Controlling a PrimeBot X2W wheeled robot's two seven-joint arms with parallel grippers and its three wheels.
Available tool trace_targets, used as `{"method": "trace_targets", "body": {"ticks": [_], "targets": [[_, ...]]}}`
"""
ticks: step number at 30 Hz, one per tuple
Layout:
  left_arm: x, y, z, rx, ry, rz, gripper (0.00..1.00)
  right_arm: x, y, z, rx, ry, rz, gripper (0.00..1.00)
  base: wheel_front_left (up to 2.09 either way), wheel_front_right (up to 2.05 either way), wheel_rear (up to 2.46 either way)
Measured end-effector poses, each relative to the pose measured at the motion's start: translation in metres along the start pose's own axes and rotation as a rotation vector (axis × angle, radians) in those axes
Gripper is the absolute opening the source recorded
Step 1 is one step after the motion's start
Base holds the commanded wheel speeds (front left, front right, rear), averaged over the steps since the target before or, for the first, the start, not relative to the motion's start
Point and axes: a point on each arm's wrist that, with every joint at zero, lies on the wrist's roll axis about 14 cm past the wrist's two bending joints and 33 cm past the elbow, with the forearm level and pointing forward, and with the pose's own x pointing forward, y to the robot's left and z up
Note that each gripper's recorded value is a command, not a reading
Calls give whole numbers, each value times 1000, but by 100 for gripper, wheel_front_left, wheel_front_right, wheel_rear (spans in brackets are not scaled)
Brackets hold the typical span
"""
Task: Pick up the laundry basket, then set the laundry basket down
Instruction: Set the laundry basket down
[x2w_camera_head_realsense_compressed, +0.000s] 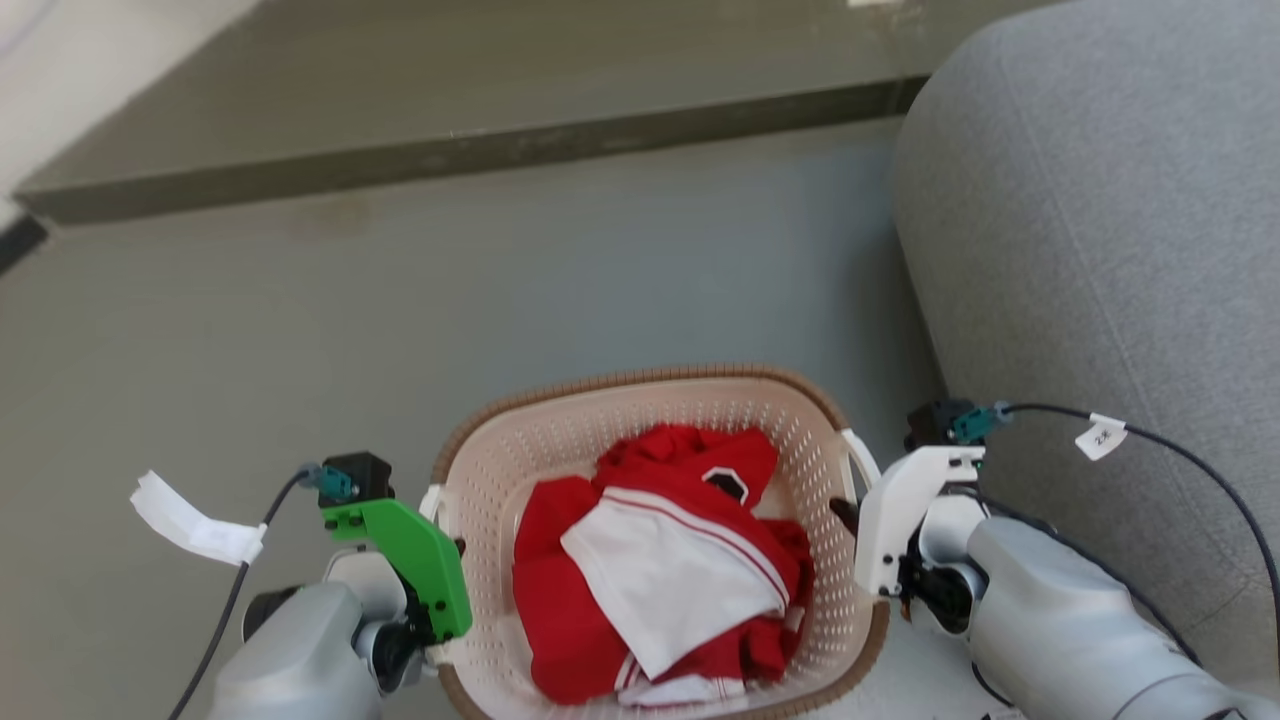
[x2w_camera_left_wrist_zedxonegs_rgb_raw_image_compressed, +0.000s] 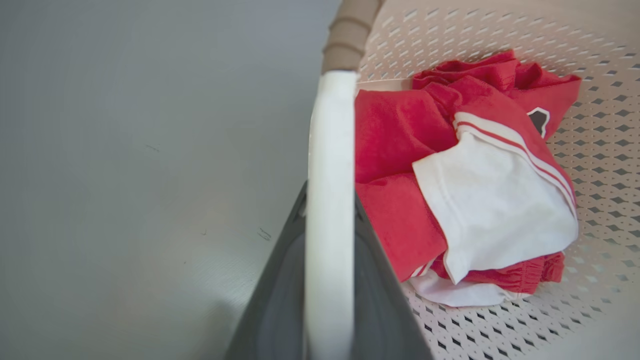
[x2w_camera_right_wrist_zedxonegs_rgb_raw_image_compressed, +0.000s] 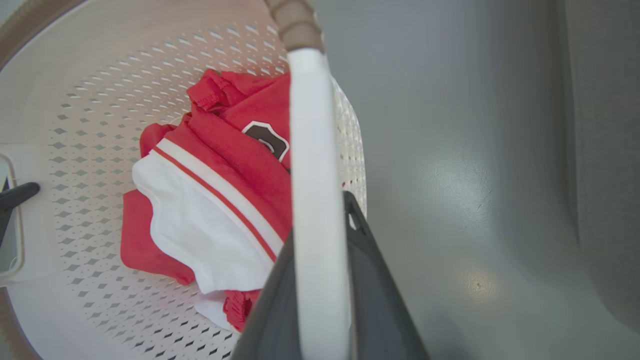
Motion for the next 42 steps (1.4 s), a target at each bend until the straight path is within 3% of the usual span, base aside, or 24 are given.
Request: {"method": "trace_targets", "body": {"ticks": [23,42], "targets": [[76,33,37,-75,-84,-12,0,75,-38,37,51,-58,-30,0,0,0,0],[122,59,15,-121,-54,-4,0,124,-61,13,89,-1,-53,0,0,0,0]]}}
